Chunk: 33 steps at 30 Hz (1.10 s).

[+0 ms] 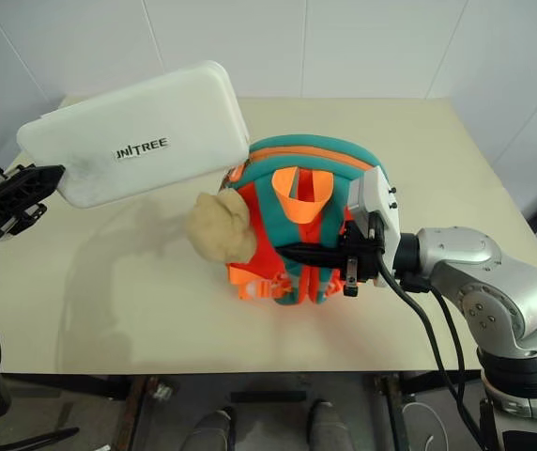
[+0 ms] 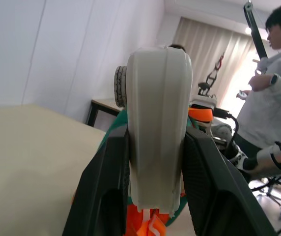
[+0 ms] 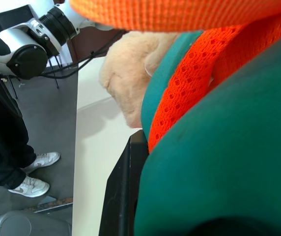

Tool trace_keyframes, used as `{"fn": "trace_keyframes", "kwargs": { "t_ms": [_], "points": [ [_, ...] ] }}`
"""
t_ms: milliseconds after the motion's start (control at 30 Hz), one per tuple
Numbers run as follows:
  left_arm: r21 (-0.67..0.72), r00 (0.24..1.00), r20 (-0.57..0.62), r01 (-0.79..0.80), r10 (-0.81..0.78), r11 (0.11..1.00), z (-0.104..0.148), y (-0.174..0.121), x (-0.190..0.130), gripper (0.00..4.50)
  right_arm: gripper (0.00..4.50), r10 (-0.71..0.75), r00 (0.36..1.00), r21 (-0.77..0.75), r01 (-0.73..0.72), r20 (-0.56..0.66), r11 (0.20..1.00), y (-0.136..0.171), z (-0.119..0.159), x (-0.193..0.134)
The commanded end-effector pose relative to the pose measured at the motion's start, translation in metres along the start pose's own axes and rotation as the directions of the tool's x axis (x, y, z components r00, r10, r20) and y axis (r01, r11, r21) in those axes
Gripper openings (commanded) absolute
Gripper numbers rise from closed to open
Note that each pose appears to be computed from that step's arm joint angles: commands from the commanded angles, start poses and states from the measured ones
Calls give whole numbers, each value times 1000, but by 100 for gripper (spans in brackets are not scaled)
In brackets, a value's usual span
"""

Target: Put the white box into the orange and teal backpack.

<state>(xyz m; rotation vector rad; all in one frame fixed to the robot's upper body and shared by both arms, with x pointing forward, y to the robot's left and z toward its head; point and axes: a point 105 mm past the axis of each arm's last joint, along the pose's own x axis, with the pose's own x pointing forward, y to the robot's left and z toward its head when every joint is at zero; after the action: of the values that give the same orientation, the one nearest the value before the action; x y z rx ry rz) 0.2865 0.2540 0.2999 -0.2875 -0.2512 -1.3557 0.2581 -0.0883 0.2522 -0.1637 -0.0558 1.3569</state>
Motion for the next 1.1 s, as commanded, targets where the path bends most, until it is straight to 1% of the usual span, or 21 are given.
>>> {"fn": "trace_keyframes", "kwargs": {
  "t_ms": [33, 133, 200, 400, 567, 767, 900, 1100],
  "points": [
    [43, 998, -51, 43, -41, 998, 11, -10, 10, 116, 0, 5, 1000, -41, -4, 16, 999, 1, 7, 0],
    [77, 995, -100, 29, -21, 997, 15, -8, 15, 116, 0, 7, 1000, -43, -6, 13, 999, -1, 6, 1],
    [88, 994, -111, 21, -11, 996, 18, -7, 15, 116, 0, 8, 1000, -43, -7, 15, 999, -1, 7, 1],
    [121, 988, -152, -8, 26, 993, 26, -6, 8, 116, 0, 0, 1000, -42, 0, 11, 999, -3, 5, -1],
    [138, 982, -179, -35, 60, 990, 35, -10, -4, 116, 0, -6, 1000, -36, 6, 13, 999, -5, 3, -2],
    [156, 971, -212, -74, 107, 985, 40, -12, -21, 116, 0, -3, 1000, -28, 3, 15, 1000, -6, 1, 0],
    [162, 969, -213, -92, 126, 982, 43, -13, -30, 116, 0, 0, 1000, -24, 0, 19, 1000, -8, -1, 1],
    [142, 972, -201, -92, 120, 986, 37, -14, -35, 116, 0, 6, 1000, -21, -6, 22, 1000, -10, -2, 2]
  ]
}}
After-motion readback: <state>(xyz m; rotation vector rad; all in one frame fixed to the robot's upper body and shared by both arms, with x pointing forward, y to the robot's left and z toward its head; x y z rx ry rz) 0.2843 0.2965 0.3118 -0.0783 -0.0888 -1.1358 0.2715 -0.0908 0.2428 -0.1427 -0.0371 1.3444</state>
